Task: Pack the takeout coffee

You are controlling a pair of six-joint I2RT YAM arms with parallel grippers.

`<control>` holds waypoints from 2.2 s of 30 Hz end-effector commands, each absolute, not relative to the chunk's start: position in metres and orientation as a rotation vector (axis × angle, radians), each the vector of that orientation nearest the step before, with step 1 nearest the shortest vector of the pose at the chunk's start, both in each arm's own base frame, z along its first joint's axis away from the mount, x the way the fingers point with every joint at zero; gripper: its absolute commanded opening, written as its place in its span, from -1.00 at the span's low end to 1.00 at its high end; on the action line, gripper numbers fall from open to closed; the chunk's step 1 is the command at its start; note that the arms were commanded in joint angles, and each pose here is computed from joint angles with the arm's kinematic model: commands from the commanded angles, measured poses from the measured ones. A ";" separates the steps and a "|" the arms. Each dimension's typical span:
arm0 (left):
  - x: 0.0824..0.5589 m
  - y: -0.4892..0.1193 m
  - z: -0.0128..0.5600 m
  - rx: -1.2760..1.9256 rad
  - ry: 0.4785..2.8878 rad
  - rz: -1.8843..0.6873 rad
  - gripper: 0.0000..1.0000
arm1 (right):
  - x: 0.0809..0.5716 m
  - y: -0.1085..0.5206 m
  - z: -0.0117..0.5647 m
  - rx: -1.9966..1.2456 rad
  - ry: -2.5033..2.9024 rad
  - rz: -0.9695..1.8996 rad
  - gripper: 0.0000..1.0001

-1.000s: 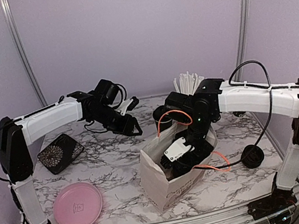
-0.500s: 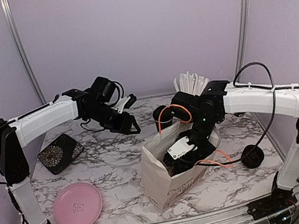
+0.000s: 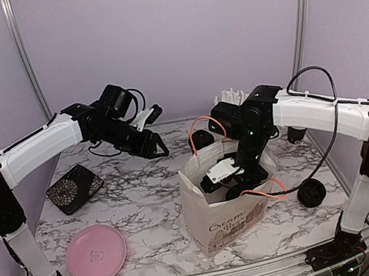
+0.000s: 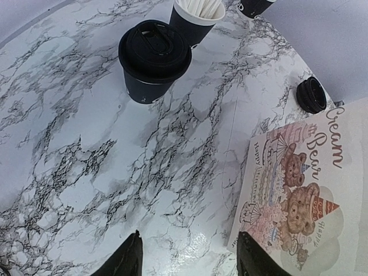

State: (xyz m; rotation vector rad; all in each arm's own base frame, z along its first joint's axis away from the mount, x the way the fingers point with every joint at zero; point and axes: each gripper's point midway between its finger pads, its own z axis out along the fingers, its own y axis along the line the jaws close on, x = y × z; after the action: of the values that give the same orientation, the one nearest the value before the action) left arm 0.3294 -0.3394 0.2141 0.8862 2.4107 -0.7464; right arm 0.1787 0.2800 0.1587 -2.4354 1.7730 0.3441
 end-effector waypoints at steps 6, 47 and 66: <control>0.294 -0.344 0.294 1.052 2.165 -0.827 0.18 | 0.217 0.282 0.213 -2.191 1.773 0.461 0.97; 0.457 -0.458 0.182 0.762 2.223 -0.468 0.73 | 0.249 0.196 0.234 -1.983 1.924 0.278 0.97; 0.471 -0.482 0.145 0.768 2.182 -0.470 0.78 | 0.245 0.196 0.232 -1.978 1.936 0.303 0.97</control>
State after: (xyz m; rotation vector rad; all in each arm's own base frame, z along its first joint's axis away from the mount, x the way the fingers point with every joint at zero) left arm 0.4666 -0.4700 0.1476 0.7513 2.2233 -0.4589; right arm 0.2486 0.1964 0.2287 -1.9797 1.9381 0.2761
